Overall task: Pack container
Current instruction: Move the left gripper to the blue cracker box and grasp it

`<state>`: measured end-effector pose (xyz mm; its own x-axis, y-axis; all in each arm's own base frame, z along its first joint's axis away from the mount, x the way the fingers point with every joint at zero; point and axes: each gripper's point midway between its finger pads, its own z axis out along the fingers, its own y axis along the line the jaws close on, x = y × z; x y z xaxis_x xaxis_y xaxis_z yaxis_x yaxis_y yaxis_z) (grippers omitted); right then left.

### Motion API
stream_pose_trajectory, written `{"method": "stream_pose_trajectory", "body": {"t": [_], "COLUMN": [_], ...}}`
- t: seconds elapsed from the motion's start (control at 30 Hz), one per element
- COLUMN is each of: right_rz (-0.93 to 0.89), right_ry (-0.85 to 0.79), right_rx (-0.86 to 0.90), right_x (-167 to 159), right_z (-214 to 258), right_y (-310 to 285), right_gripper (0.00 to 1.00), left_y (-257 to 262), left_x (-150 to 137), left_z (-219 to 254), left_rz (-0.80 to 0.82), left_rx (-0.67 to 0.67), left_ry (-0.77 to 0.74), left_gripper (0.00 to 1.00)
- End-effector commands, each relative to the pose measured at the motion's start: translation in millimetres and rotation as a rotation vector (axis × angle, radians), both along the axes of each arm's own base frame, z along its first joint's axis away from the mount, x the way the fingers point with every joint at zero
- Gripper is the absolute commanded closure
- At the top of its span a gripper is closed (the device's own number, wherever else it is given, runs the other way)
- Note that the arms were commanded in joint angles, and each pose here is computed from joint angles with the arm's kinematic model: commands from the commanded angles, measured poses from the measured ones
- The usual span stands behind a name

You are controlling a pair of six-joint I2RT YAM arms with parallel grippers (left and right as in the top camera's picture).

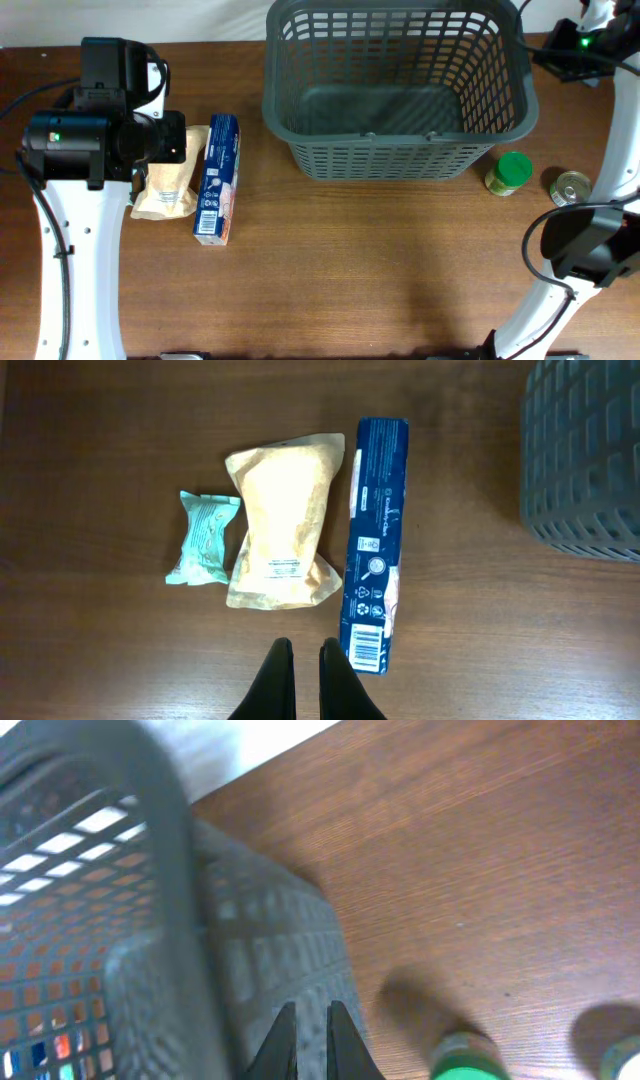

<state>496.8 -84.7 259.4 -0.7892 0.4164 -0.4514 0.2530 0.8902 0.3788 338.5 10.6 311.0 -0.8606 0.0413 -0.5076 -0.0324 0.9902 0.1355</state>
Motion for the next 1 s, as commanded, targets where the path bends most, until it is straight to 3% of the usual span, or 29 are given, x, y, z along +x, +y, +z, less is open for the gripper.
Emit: {"method": "stream_pose_trajectory", "body": {"t": [0.0,0.5,0.53,0.63,0.7,0.8,0.97], "right_rz": [0.062,0.108,0.083,-0.028,-0.085,-0.173,-0.409], "right_ry": [-0.024,-0.007,-0.006,-0.013,-0.029,-0.060,-0.102], "right_rx": [0.000,-0.001,-0.031,-0.093,-0.094,-0.106,-0.233], "right_x": [5,1,0,-10,-21,-44,-119], "right_z": [8,6,7,18,29,52,105], "right_y": [30,45,36,-6,-29,-63,-130], "right_gripper": [0.96,0.96,0.96,0.96,0.96,0.96,0.96], "left_y": [3,4,4,3,4,3,9], "left_x": [2,-1,-1,-3,-4,-3,11], "left_z": [3,1,1,-1,-7,-18,-45], "left_rz": [0.015,0.015,0.015,-0.005,-0.012,-0.012,0.002], "left_rx": [0.003,0.004,0.004,0.015,0.020,0.022,0.015], "left_ry": [-0.013,0.004,0.004,0.019,0.050,0.097,0.180], "left_gripper": [0.98,0.97,0.91,0.47,0.27,0.18,0.04]}}
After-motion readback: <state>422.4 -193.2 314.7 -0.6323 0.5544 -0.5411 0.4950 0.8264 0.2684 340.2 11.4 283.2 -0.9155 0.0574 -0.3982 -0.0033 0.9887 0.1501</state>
